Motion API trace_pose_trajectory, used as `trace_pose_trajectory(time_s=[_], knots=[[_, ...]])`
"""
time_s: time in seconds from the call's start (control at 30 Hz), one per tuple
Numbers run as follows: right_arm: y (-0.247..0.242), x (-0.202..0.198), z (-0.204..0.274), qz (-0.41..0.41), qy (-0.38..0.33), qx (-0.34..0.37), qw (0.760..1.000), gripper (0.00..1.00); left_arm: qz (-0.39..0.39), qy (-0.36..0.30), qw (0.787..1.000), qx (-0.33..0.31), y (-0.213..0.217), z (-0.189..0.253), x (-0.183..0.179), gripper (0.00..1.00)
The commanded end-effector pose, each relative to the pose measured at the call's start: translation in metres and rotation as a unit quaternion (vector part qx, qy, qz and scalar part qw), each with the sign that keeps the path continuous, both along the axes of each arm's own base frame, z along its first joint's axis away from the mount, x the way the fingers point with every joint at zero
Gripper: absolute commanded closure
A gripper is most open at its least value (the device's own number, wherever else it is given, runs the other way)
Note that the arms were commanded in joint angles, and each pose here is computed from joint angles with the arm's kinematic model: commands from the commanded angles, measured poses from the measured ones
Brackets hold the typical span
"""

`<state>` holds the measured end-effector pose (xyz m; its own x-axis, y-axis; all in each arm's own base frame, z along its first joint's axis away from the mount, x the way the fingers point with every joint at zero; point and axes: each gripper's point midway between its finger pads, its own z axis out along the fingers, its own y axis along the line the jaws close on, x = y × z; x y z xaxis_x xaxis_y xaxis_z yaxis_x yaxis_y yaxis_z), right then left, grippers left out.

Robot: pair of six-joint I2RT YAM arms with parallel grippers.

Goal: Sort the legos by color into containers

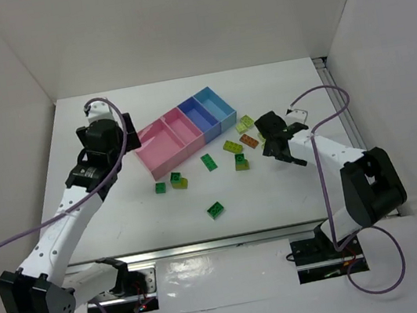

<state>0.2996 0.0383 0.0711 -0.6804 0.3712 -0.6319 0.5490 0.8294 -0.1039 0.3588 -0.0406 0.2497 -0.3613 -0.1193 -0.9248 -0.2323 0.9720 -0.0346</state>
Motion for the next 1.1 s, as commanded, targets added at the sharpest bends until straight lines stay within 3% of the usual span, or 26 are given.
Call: trace_pose_trajectory(time_s=[0.0, 0.27, 0.33, 0.5, 0.63, 0.7, 0.8, 0.9, 0.97, 1.07], knots=[[-0.008, 0.001, 0.013, -0.019, -0.022, -0.021, 0.999, 0.01, -0.038, -0.027, 0.999, -0.012, -0.012, 0.021, 0.000, 0.00], [0.008, 0.003, 0.021, 0.027, -0.055, 0.031, 0.998, 0.01, -0.050, -0.005, 0.997, -0.054, -0.023, 0.032, 0.000, 0.00], [0.013, 0.001, 0.017, 0.040, -0.058, 0.044, 0.997, 0.01, -0.073, 0.037, 0.995, -0.061, -0.035, 0.020, 0.000, 0.05], [0.017, -0.002, 0.021, 0.065, -0.064, 0.055, 0.994, 0.01, -0.219, 0.077, 0.971, -0.061, -0.118, 0.017, -0.013, 0.17], [0.018, -0.004, 0.018, 0.072, -0.065, 0.058, 0.994, 0.01, -0.252, 0.128, 0.955, -0.088, -0.177, -0.014, -0.033, 0.33], [0.018, -0.004, 0.018, 0.072, -0.065, 0.058, 0.994, 0.01, -0.265, 0.145, 0.949, -0.093, -0.195, -0.024, -0.036, 0.35], [0.021, -0.001, 0.022, 0.078, -0.068, 0.061, 0.993, 0.01, -0.234, 0.189, 0.948, -0.099, -0.215, -0.052, -0.039, 0.36], [0.019, -0.001, 0.025, 0.078, -0.073, 0.056, 0.993, 0.01, -0.158, 0.254, 0.945, -0.129, -0.231, -0.087, -0.045, 0.29], [0.018, 0.002, 0.030, 0.076, -0.084, 0.055, 0.992, 0.01, -0.092, 0.285, 0.940, -0.163, -0.239, -0.114, -0.040, 0.29], [0.019, -0.001, 0.029, 0.080, -0.083, 0.060, 0.992, 0.01, -0.053, 0.287, 0.939, -0.181, -0.247, -0.127, -0.029, 0.27]])
